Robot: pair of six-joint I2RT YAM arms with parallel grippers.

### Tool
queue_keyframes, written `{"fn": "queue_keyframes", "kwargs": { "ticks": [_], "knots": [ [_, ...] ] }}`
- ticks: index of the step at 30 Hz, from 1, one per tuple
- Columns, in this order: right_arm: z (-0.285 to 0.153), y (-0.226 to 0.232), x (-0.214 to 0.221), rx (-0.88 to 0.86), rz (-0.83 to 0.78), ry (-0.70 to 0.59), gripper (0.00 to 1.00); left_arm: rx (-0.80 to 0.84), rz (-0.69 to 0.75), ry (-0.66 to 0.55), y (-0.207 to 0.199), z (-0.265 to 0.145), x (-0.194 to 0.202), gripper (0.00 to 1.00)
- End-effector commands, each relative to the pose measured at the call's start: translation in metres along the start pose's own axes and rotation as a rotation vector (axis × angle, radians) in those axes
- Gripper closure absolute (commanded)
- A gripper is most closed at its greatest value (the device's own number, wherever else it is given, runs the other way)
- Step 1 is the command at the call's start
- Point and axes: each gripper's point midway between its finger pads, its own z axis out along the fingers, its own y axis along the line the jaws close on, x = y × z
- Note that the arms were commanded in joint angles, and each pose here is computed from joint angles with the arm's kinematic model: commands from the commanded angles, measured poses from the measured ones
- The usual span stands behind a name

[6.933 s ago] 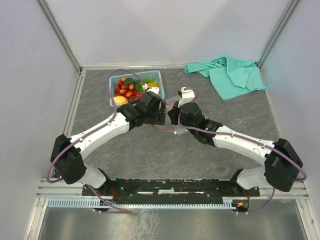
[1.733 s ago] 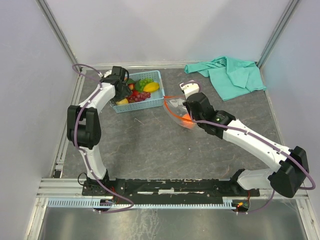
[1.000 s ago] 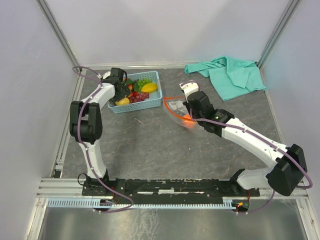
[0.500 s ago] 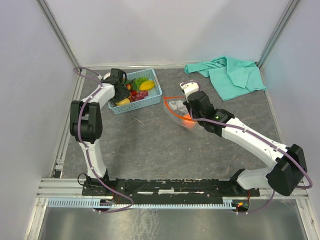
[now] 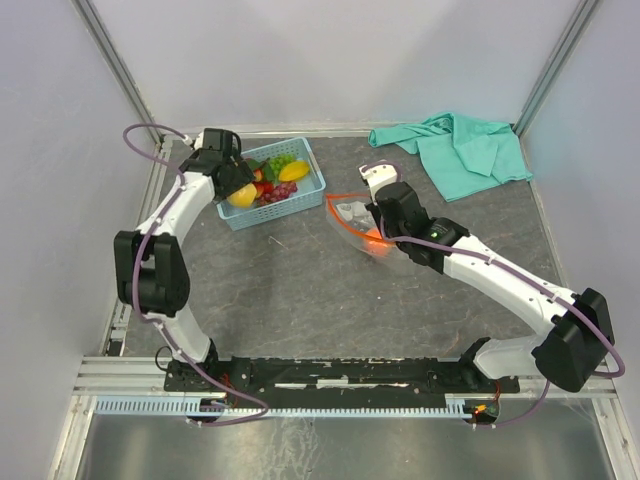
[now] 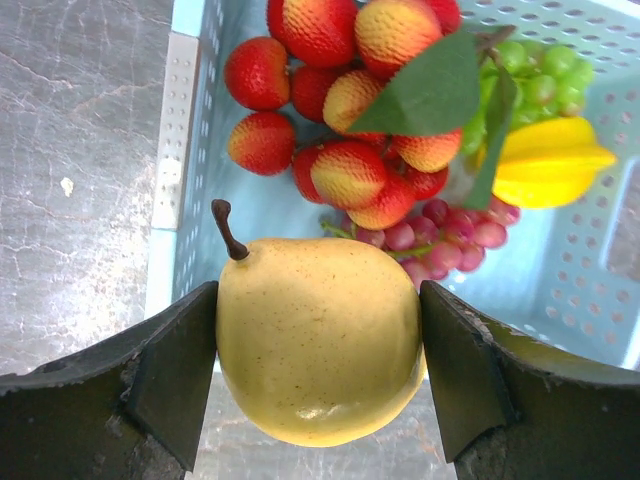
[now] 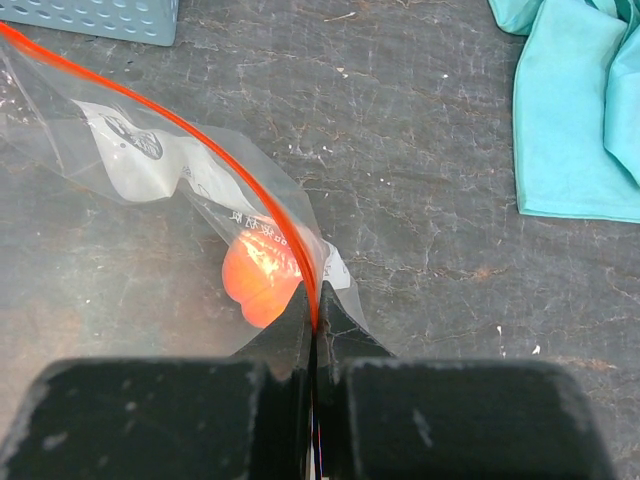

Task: Place the food in the zip-top bag and seal the zipper
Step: Pick up the fake fruit from the bin, then place the fake fruit in the zipper food storage bag.

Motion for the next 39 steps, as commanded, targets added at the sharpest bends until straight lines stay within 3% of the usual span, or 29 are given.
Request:
{"fn": "queue_keyframes", "kwargs": {
  "ticks": [1, 5, 28, 39],
  "knots": [
    [-0.012, -0.002, -0.034, -0.025, 0.049, -0.091, 0.98, 0.165, 0.039, -0.041, -0.022, -0.039, -0.01, 0.73],
    [-0.011, 0.002, -0.034, -0.043, 0.059, -0.088, 0.99, 0.278, 0.05, -0.026, -0.035, -0.067, 0.002, 0.75],
    [-0.013, 0.047, -0.052, -0.253, 0.244, -0.102, 0.98, 0.94, 0.112, -0.265, -0.139, -0.274, 0.01, 0.77],
    [-0.009, 0.062, -0.05, -0.3, 0.316, -0.07, 0.98, 1.068, 0.112, -0.251, -0.172, -0.287, 0.056, 0.78]
  ]
}}
